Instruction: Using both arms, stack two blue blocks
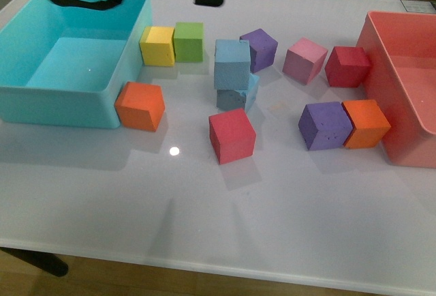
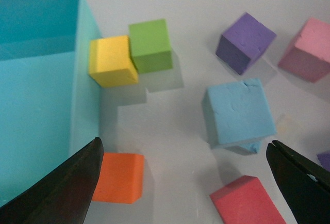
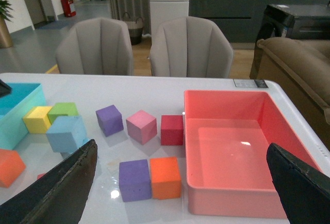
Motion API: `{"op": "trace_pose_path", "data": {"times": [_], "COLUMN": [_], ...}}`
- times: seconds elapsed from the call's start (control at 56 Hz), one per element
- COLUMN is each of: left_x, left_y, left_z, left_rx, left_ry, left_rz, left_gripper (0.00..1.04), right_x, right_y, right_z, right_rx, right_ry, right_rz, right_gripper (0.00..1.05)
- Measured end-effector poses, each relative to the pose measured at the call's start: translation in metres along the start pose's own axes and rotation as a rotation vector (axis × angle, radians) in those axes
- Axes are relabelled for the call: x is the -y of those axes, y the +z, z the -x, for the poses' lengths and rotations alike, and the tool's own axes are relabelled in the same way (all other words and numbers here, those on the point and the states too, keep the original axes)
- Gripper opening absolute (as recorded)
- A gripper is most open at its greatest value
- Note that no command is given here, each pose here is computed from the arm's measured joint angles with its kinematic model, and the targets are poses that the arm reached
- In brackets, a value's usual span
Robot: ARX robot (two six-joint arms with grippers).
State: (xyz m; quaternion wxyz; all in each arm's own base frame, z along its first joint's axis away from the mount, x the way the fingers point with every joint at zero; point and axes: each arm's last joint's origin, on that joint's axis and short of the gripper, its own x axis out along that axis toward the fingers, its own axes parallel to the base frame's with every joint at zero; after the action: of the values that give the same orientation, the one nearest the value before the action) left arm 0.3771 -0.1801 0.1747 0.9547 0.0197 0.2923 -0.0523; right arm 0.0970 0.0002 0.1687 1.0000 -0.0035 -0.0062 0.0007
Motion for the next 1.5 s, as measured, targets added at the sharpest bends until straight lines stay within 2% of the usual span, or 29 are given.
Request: {"op": "trace_pose_path", "data": {"times": [0.071, 0.107, 0.143, 0.197, 0.286, 0.357, 0.465, 0.626, 1.001, 1.501], "left_x": [-0.016, -0.019, -0.025, -0.036, -0.058, -0.075, -0.094, -0.114, -0.138, -0.153], "left_y": [-0.001, -0.002, -0.008, -0.022, -0.041, -0.047, -0.059, -0.095, -0.125, -0.148], "left_z": [0.012, 0.012, 0.015, 0.022, 0.043, 0.066, 0.090, 0.110, 0.159, 0.197], "left_rx": [0.033, 0.119, 0.254, 0.373, 0.503, 0.584, 0.633, 0.572, 0.580, 0.584], "left_ry": [0.033, 0.067, 0.092, 0.086, 0.083, 0.087, 0.090, 0.096, 0.102, 0.097], "left_rz": [0.031, 0.026, 0.034, 0.036, 0.048, 0.061, 0.065, 0.049, 0.049, 0.049], "left_gripper": [0.96, 0.91, 0.84, 0.75, 0.61, 0.48, 0.30, 0.02, 0.02, 0.02], "right_x": [0.000, 0.000, 0.000, 0.000, 0.000, 0.000, 0.000, 0.000, 0.000, 0.000], "right_y": [0.000, 0.000, 0.000, 0.000, 0.000, 0.000, 0.000, 0.000, 0.000, 0.000], "right_z": [0.000, 0.000, 0.000, 0.000, 0.000, 0.000, 0.000, 0.000, 0.000, 0.000], "right_rx": [0.000, 0.000, 0.000, 0.000, 0.000, 0.000, 0.000, 0.000, 0.000, 0.000], "right_ry": [0.000, 0.000, 0.001, 0.001, 0.000, 0.000, 0.000, 0.000, 0.000, 0.000], "right_rz": [0.000, 0.000, 0.000, 0.000, 0.000, 0.000, 0.000, 0.000, 0.000, 0.000], "right_gripper": [0.96, 0.96, 0.96, 0.96, 0.96, 0.96, 0.96, 0.96, 0.96, 0.96]}}
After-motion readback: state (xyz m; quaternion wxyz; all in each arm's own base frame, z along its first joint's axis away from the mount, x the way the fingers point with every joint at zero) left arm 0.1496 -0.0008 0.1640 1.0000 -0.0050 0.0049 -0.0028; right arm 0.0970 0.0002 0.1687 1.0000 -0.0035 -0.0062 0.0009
